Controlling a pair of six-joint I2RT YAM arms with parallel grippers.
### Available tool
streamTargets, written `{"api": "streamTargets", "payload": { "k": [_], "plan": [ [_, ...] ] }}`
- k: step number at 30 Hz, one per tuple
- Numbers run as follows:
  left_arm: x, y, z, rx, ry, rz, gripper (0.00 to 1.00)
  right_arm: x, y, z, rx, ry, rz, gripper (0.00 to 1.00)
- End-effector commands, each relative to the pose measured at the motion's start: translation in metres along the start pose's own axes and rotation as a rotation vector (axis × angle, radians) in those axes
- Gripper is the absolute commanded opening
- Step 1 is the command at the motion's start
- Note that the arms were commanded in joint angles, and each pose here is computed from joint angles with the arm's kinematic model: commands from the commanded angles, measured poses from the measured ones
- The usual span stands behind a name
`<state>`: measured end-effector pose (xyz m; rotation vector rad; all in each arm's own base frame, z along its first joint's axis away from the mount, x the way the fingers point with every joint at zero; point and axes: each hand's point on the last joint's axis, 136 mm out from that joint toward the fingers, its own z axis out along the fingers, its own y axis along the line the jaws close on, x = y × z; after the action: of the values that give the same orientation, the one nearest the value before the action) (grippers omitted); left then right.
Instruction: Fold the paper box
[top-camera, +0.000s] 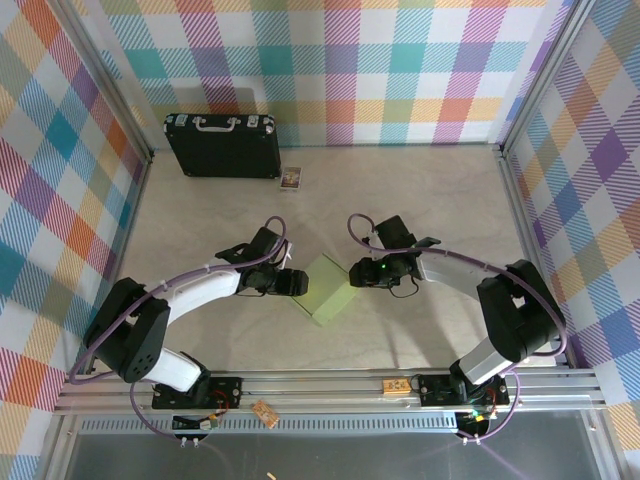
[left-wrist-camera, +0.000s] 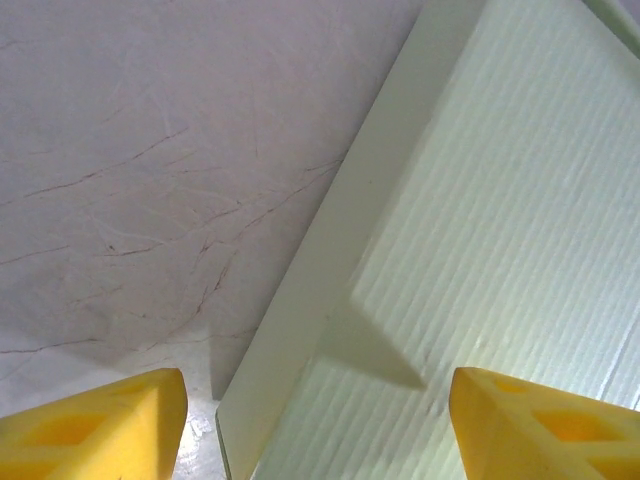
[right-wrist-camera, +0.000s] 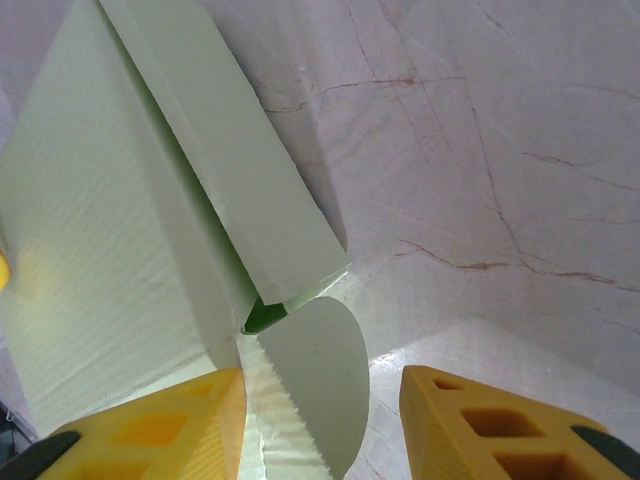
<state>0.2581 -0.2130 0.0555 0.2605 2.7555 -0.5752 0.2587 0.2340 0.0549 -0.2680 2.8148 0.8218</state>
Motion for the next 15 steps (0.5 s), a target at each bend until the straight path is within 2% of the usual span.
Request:
{"api": "streamTargets", "payload": {
  "k": [1, 7, 15],
  "plan": [
    [0.004, -0.002, 0.004, 0.01, 0.016, 0.002, 0.7, -0.007, 0.003, 0.001, 0.0, -0.009, -0.015, 0.44],
    [0.004, 0.0, 0.006, 0.0, 0.015, 0.005, 0.68, -0.005, 0.001, 0.006, -0.006, 0.002, -0.01, 0.37],
    [0.004, 0.002, 0.008, -0.012, 0.025, 0.011, 0.68, -0.008, 0.003, 0.014, -0.021, 0.02, -0.027, 0.36]
  ]
}}
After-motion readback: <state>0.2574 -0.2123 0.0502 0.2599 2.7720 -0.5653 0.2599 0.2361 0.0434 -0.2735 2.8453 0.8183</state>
